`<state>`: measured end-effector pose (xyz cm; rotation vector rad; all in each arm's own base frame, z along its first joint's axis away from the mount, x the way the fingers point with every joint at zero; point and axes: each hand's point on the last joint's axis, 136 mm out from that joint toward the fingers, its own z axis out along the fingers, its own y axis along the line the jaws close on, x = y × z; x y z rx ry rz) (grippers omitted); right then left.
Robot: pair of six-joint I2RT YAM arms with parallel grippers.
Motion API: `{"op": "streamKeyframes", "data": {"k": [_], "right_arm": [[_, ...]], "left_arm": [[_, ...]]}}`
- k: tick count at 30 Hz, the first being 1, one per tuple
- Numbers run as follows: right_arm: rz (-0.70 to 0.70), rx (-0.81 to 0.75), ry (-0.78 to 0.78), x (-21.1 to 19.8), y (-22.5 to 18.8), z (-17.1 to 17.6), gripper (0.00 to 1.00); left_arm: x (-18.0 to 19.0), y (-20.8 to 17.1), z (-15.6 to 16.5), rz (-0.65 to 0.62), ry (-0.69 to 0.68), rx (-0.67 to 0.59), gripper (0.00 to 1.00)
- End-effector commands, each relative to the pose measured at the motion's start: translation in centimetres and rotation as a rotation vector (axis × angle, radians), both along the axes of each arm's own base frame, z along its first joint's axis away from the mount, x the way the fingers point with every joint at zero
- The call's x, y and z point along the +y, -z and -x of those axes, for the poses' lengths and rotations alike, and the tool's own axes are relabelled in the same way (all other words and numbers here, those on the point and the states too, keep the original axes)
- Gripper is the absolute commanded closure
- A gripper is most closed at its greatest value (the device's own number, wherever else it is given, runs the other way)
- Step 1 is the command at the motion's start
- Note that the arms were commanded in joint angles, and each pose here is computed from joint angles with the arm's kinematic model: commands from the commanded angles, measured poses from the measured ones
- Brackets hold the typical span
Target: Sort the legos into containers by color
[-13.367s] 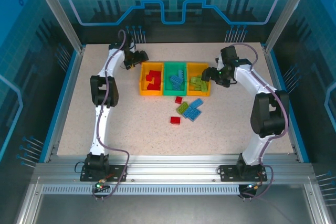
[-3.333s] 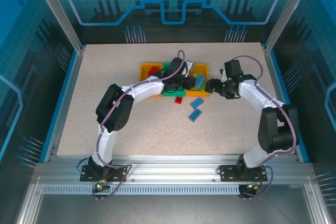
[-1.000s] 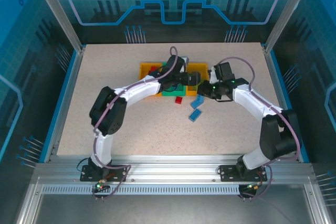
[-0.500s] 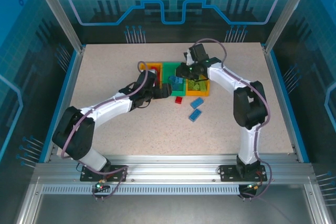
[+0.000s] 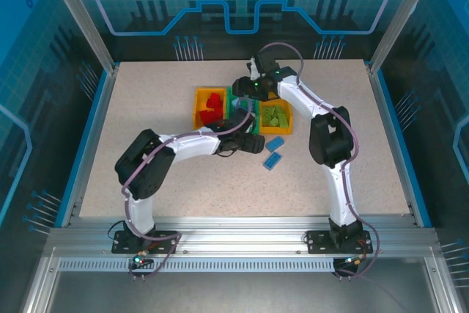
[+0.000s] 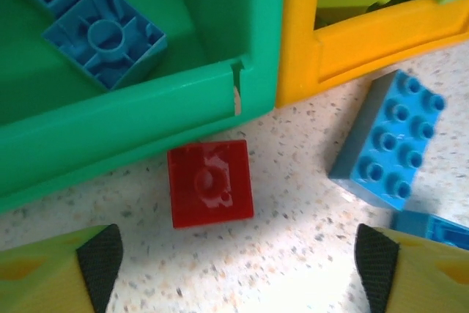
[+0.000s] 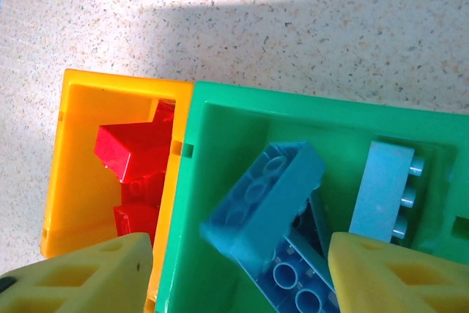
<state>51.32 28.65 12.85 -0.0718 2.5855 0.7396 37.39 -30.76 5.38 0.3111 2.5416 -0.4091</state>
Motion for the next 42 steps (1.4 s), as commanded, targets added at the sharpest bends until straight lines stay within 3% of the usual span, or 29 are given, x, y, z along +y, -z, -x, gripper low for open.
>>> {"op": "streamKeyframes", "data": {"k": [1, 10, 15, 18, 25, 32, 42], "right_arm": [[0.005, -0.037, -0.008, -0.5, -3.3, 1.2, 0.28], [0.069, -0.077, 0.074, -6.8, -6.3, 5.4, 0.25], [0.155, -0.028, 0.126, -10.8, -5.0, 8.8, 0.25], [0.190, 0.031, 0.142, -12.0, -3.1, 11.3, 0.24], [0.205, 0.188, 0.225, -13.1, 1.2, 17.2, 0.20], [0.204, 0.351, 0.282, -10.7, 5.2, 22.0, 0.16], [0.250, 0.454, 0.281, -8.2, 9.2, 22.1, 0.18]], "left_arm": [[0.5, 0.9, -0.9, -0.084, -0.013, 0.021, 0.20], [0.5, 3.4, -1.9, -0.168, -0.018, 0.046, 0.38], [0.3, 3.7, -1.7, -0.160, -0.003, 0.053, 0.71], [0.3, 2.9, -1.6, -0.140, -0.005, 0.044, 0.82], [1.6, -3.0, -0.9, -0.074, -0.046, -0.035, 0.84], [6.2, -9.5, -2.7, -0.080, -0.126, -0.162, 0.84], [15.0, -9.7, -9.5, -0.086, -0.315, -0.176, 0.83]]}}
